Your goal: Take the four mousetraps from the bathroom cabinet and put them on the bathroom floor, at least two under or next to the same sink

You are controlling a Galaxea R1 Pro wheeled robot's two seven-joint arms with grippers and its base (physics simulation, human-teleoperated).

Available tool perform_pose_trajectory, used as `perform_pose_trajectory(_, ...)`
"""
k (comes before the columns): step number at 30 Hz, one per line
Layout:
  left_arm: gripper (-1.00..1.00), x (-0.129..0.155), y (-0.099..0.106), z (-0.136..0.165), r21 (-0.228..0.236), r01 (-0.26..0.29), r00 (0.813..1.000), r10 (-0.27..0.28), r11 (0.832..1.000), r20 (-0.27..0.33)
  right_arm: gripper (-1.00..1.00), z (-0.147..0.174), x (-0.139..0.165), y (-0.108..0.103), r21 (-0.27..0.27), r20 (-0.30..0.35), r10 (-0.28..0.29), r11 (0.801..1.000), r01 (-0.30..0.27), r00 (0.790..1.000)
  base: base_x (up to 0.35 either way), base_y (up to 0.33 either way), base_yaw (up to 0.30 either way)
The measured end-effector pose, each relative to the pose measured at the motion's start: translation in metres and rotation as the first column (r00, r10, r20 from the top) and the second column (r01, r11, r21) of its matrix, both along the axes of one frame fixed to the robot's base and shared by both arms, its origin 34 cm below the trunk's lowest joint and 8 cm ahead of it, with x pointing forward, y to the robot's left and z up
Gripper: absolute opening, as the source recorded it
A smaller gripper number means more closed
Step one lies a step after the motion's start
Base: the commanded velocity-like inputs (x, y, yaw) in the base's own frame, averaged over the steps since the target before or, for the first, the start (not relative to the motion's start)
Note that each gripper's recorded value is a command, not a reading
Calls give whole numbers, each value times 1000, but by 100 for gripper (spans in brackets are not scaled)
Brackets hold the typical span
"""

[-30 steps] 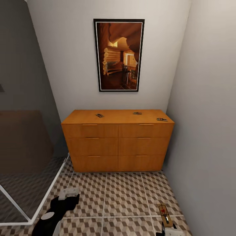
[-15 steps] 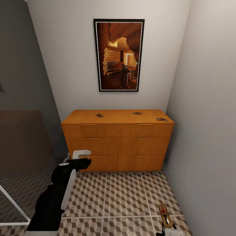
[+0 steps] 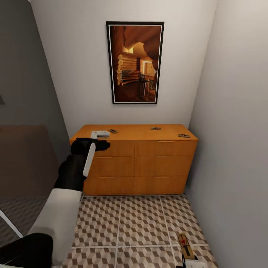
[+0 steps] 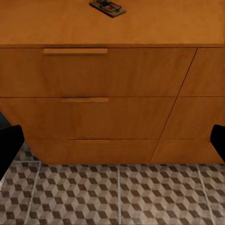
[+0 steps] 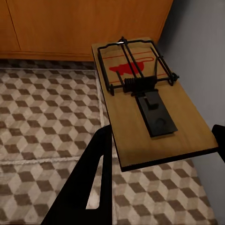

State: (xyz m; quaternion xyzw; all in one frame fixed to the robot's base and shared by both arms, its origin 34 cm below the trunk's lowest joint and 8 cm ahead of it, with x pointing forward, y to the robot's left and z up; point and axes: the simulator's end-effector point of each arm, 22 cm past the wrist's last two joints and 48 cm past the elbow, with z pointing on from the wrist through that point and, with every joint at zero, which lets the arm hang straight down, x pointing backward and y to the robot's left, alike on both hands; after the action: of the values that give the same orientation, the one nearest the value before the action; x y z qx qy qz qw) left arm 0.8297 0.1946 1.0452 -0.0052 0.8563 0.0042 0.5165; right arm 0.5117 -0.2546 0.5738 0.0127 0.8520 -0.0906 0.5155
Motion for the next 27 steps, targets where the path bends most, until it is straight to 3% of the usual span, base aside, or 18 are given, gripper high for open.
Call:
perform_pose_trajectory(4,100,19,-4,8,20,7,999,-6,1000,-36,-100,-3,-1,4,8,-16,18,1000,-18,1000,0,0,0)
perform_pose_trajectory(9,100,29,1,21,54,-14,999,16,998,-33,-100,-5,-1,5,10,-23,25,1000,-25,999,0,0,0)
perform_pose_trajectory(13,100,27,-13,57,116,9,999,-15,993,49,-100,-5,-2,5,10,-25,27,1000,-26,999,0,0,0)
perform_pose_trajectory(18,100,8,-40,134,211,41,967,-92,977,238,-100,-5,-2,5,10,-25,27,1000,-27,999,0,0,0)
perform_pose_trajectory(21,100,1,-49,150,236,52,953,-119,970,278,-100,-5,-2,5,10,-25,27,1000,-27,999,0,0,0)
perform_pose_trajectory(27,100,-3,-50,156,258,51,946,-129,965,296,-100,-5,-1,5,10,-25,27,1000,-27,999,0,0,0)
